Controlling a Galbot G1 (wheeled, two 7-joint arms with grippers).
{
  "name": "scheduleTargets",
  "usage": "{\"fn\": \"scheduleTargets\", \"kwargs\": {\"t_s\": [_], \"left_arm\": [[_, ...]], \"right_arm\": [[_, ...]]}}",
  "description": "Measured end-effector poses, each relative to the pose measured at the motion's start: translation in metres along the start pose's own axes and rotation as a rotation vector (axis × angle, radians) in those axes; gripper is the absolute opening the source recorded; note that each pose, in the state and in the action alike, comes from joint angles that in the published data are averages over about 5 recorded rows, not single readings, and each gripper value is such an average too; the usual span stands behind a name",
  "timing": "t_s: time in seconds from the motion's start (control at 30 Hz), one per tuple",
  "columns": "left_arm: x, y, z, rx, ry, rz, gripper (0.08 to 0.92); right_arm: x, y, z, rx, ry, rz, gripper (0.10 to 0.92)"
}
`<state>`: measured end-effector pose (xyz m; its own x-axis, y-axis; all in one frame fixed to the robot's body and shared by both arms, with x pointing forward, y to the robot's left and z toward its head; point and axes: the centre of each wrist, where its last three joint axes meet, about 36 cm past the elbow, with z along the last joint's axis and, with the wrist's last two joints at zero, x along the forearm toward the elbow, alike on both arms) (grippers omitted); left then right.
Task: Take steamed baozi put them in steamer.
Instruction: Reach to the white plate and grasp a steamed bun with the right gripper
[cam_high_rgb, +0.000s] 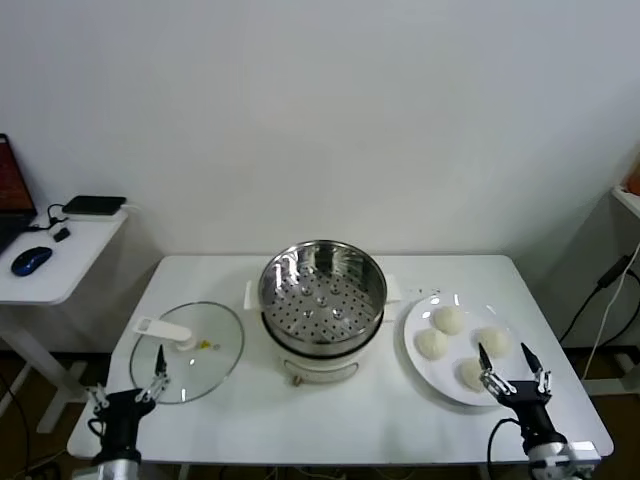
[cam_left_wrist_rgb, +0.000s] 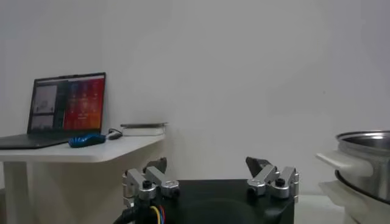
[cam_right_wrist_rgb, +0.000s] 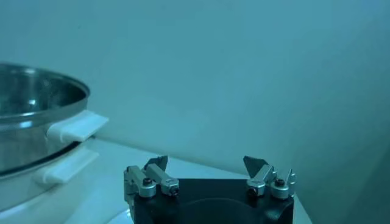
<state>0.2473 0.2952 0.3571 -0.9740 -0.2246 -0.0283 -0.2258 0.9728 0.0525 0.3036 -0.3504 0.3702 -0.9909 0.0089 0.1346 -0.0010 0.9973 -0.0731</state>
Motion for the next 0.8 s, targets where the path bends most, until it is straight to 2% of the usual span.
{"fn": "scheduleTargets", "kwargs": {"t_s": [0.4,0.8], "left_arm": [[0.0,-0.007,0.0,0.008,-0.006,0.018,0.823],[0.0,-0.013,0.001,0.011,-0.011,0.037,0.823]], "right_arm": [[-0.086,-0.006,-0.064,0.222,0.133,-0.127,0.823],[-0.16,-0.045,-0.152,0.676,0.352,-0.417,0.823]]}}
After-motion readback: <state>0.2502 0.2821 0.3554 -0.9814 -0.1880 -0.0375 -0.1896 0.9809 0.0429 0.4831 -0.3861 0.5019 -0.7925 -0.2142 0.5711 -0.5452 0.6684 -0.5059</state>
